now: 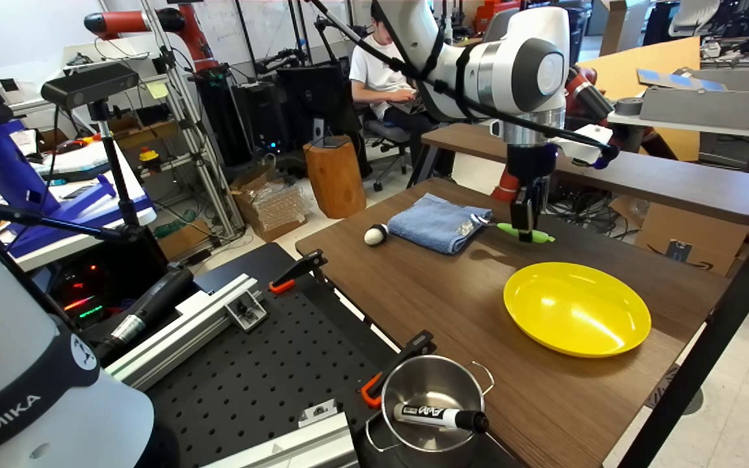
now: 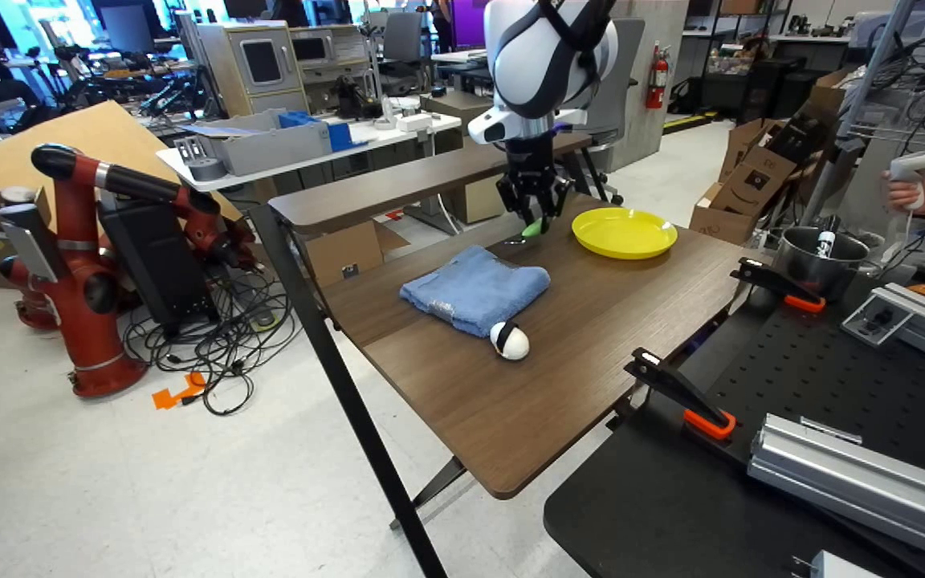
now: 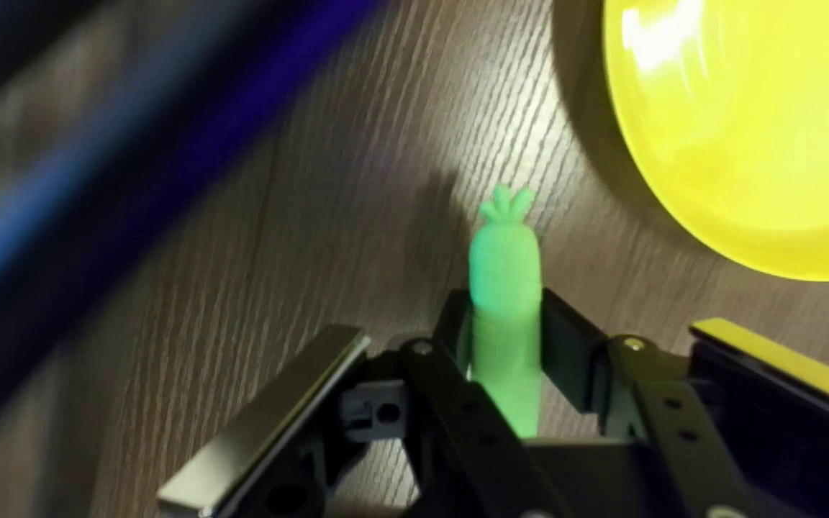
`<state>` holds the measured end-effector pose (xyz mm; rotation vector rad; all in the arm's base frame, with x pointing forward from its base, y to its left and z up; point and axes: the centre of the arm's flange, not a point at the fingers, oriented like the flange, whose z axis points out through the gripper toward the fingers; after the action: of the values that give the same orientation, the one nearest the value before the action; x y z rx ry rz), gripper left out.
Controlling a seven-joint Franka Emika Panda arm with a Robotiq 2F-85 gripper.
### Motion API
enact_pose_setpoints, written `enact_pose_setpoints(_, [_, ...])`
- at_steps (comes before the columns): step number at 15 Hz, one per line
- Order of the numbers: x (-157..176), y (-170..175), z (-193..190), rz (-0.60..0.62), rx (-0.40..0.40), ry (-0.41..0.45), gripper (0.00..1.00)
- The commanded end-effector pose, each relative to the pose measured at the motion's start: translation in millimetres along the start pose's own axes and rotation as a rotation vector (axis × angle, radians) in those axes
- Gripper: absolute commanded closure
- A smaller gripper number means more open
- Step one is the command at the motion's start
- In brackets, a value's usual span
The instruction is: Move the spoon backwards
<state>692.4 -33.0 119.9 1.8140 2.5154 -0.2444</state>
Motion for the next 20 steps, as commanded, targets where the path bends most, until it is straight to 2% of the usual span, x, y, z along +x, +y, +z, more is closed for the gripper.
enact_pose_setpoints(1, [-5.2, 20.7, 10.1, -0.029, 0.030, 0.020, 0.93])
enact_pose_setpoints(18, [-12.6, 39.2, 30.6, -0.013, 0.058, 0.009, 0.93])
enact_pose_setpoints(20, [-11.9, 39.0, 30.2, -0.017, 0.066, 0.010, 0.47])
